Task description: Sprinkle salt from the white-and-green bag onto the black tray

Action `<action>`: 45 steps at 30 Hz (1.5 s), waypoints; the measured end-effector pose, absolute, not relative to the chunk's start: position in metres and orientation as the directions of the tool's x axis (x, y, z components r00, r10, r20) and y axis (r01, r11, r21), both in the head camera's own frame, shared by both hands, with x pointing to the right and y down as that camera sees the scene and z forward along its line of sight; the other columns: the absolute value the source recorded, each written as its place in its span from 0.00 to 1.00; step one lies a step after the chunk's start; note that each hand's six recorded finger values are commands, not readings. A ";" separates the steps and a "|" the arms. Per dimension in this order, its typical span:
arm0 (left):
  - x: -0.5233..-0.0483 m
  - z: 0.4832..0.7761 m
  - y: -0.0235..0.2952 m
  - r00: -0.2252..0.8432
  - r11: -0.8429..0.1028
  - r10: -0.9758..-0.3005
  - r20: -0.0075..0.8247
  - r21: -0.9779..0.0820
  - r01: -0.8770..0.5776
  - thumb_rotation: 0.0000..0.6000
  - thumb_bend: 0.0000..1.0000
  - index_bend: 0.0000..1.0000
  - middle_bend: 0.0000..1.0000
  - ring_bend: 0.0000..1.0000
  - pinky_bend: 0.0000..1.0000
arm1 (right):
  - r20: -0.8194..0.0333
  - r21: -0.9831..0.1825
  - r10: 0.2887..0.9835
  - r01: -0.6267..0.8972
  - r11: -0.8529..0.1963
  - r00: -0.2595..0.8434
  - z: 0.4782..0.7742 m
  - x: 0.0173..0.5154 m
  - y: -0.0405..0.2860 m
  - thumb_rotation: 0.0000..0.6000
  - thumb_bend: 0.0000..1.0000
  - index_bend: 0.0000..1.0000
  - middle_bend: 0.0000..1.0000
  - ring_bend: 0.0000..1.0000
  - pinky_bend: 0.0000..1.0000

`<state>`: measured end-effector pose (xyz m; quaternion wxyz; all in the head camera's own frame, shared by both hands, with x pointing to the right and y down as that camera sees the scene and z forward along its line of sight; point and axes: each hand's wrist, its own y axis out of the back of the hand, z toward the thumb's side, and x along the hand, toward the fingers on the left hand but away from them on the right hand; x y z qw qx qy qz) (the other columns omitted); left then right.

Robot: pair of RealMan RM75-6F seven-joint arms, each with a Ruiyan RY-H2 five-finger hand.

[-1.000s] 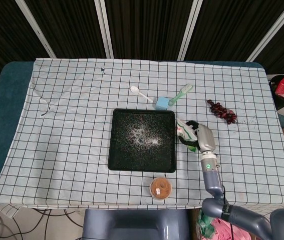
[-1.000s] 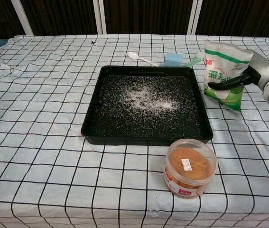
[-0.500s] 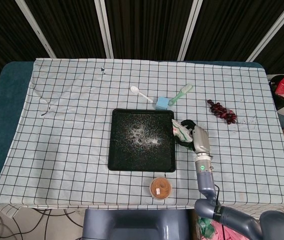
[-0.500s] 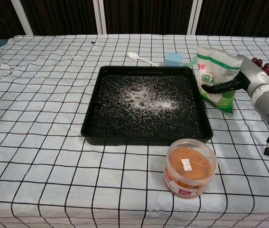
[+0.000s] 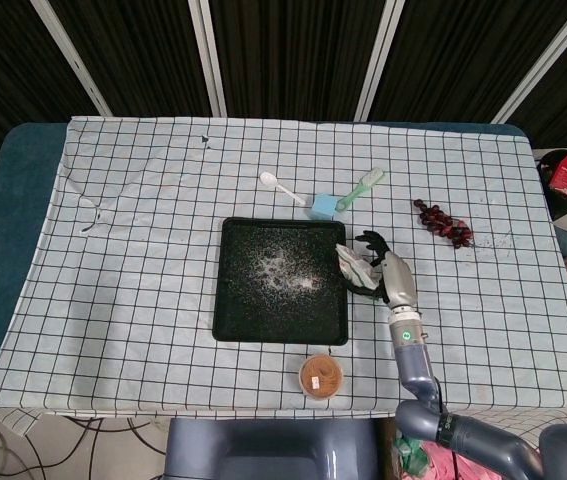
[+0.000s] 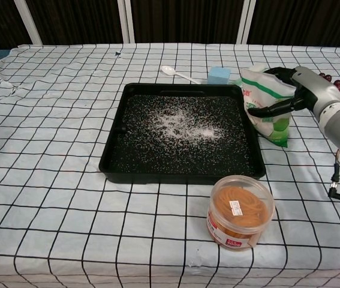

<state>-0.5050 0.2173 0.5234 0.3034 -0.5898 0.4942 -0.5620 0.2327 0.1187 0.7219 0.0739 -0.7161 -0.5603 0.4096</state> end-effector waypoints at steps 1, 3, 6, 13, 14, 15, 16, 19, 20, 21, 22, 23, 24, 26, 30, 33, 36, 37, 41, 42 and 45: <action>-0.505 0.523 0.217 -0.120 -0.328 -0.924 0.363 -0.913 -0.242 1.00 0.62 0.22 0.05 0.00 0.00 | -0.503 -0.565 0.864 0.743 -0.359 0.035 0.721 0.234 0.118 1.00 0.12 0.23 0.12 0.21 0.37; -0.505 0.524 0.217 -0.121 -0.328 -0.923 0.364 -0.913 -0.241 1.00 0.62 0.22 0.05 0.00 0.00 | -0.501 -0.566 0.865 0.743 -0.357 0.034 0.718 0.236 0.118 1.00 0.12 0.23 0.12 0.21 0.37; -0.505 0.524 0.218 -0.120 -0.329 -0.923 0.364 -0.913 -0.240 1.00 0.62 0.22 0.05 0.00 0.00 | -0.499 -0.565 0.866 0.745 -0.355 0.035 0.712 0.240 0.119 1.00 0.12 0.22 0.12 0.21 0.37; -0.505 0.524 0.218 -0.120 -0.329 -0.924 0.364 -0.914 -0.238 1.00 0.62 0.22 0.05 0.00 0.00 | -0.486 -0.561 0.873 0.753 -0.343 0.037 0.691 0.251 0.123 1.00 0.12 0.22 0.12 0.21 0.37; -0.505 0.524 0.218 -0.120 -0.329 -0.924 0.364 -0.914 -0.237 1.00 0.62 0.22 0.05 0.00 0.00 | -0.482 -0.560 0.875 0.755 -0.342 0.039 0.687 0.252 0.124 1.00 0.12 0.22 0.12 0.21 0.37; -0.505 0.524 0.218 -0.120 -0.329 -0.924 0.364 -0.914 -0.238 1.00 0.62 0.22 0.05 0.00 0.00 | -0.480 -0.558 0.876 0.756 -0.341 0.041 0.682 0.254 0.125 1.00 0.12 0.22 0.12 0.21 0.37; -0.505 0.524 0.218 -0.120 -0.329 -0.924 0.364 -0.914 -0.237 1.00 0.62 0.22 0.05 0.00 0.00 | -0.477 -0.555 0.877 0.759 -0.342 0.046 0.676 0.256 0.126 1.00 0.12 0.22 0.12 0.21 0.37; -0.505 0.524 0.218 -0.120 -0.329 -0.924 0.363 -0.914 -0.236 1.00 0.62 0.22 0.05 0.00 0.00 | -0.475 -0.556 0.878 0.754 -0.349 0.057 0.658 0.263 0.128 1.00 0.12 0.23 0.13 0.22 0.37; -0.505 0.524 0.218 -0.120 -0.329 -0.924 0.363 -0.914 -0.237 1.00 0.62 0.22 0.05 0.00 0.00 | -0.474 -0.560 0.878 0.750 -0.353 0.059 0.653 0.266 0.129 1.00 0.12 0.23 0.13 0.22 0.36; -0.505 0.524 0.218 -0.120 -0.328 -0.924 0.363 -0.914 -0.236 1.00 0.62 0.22 0.05 0.00 0.00 | -0.474 -0.566 0.879 0.744 -0.356 0.060 0.648 0.270 0.130 1.00 0.12 0.23 0.13 0.22 0.36; -0.505 0.524 0.218 -0.120 -0.328 -0.924 0.363 -0.915 -0.236 1.00 0.62 0.22 0.05 0.00 0.00 | -0.473 -0.577 0.879 0.734 -0.360 0.059 0.641 0.275 0.131 1.00 0.12 0.23 0.13 0.22 0.36; -0.505 0.524 0.218 -0.120 -0.328 -0.924 0.363 -0.915 -0.236 1.00 0.62 0.22 0.05 0.00 0.00 | -0.471 -0.589 0.880 0.722 -0.362 0.057 0.636 0.280 0.131 1.00 0.12 0.23 0.14 0.22 0.36; -0.505 0.524 0.218 -0.120 -0.328 -0.924 0.362 -0.915 -0.237 1.00 0.62 0.22 0.05 0.00 0.00 | -0.470 -0.603 0.881 0.709 -0.366 0.055 0.632 0.285 0.132 1.00 0.12 0.23 0.14 0.22 0.36; -0.505 0.523 0.217 -0.119 -0.325 -0.926 0.359 -0.916 -0.237 1.00 0.62 0.22 0.05 0.00 0.00 | -0.464 -0.649 0.884 0.660 -0.378 0.050 0.620 0.298 0.134 1.00 0.12 0.23 0.14 0.22 0.36; -0.505 0.523 0.217 -0.119 -0.322 -0.927 0.356 -0.916 -0.238 1.00 0.62 0.22 0.05 0.00 0.00 | -0.459 -0.763 0.887 0.487 -0.424 0.053 0.602 0.326 0.142 1.00 0.12 0.23 0.14 0.22 0.36; -0.504 0.522 0.217 -0.115 -0.321 -0.928 0.354 -0.918 -0.235 1.00 0.62 0.22 0.05 0.00 0.00 | -0.452 -0.834 0.890 0.327 -0.444 0.055 0.590 0.346 0.154 1.00 0.12 0.22 0.13 0.21 0.35; -0.503 0.522 0.217 -0.112 -0.320 -0.929 0.352 -0.919 -0.232 1.00 0.62 0.22 0.04 0.00 0.00 | -0.421 -0.883 0.906 0.210 -0.419 0.038 0.579 0.362 0.167 1.00 0.12 0.22 0.13 0.21 0.35; -0.503 0.522 0.217 -0.112 -0.320 -0.929 0.352 -0.919 -0.232 1.00 0.62 0.22 0.05 0.00 0.00 | -0.404 -0.899 0.915 0.173 -0.402 0.026 0.575 0.369 0.172 1.00 0.12 0.22 0.13 0.21 0.35; -0.501 0.522 0.217 -0.106 -0.321 -0.930 0.352 -0.918 -0.231 1.00 0.62 0.22 0.04 0.00 0.00 | -0.342 -0.937 0.940 0.074 -0.341 -0.005 0.565 0.389 0.190 1.00 0.12 0.21 0.13 0.21 0.35; -0.501 0.522 0.217 -0.105 -0.322 -0.930 0.353 -0.918 -0.230 1.00 0.62 0.22 0.04 0.00 0.00 | -0.331 -0.942 0.944 0.056 -0.330 -0.007 0.564 0.392 0.194 1.00 0.12 0.21 0.13 0.21 0.35; -0.500 0.523 0.218 -0.102 -0.328 -0.928 0.358 -0.917 -0.228 1.00 0.62 0.22 0.04 0.00 0.00 | -0.298 -0.955 0.954 0.007 -0.298 -0.008 0.561 0.402 0.205 1.00 0.12 0.21 0.13 0.21 0.35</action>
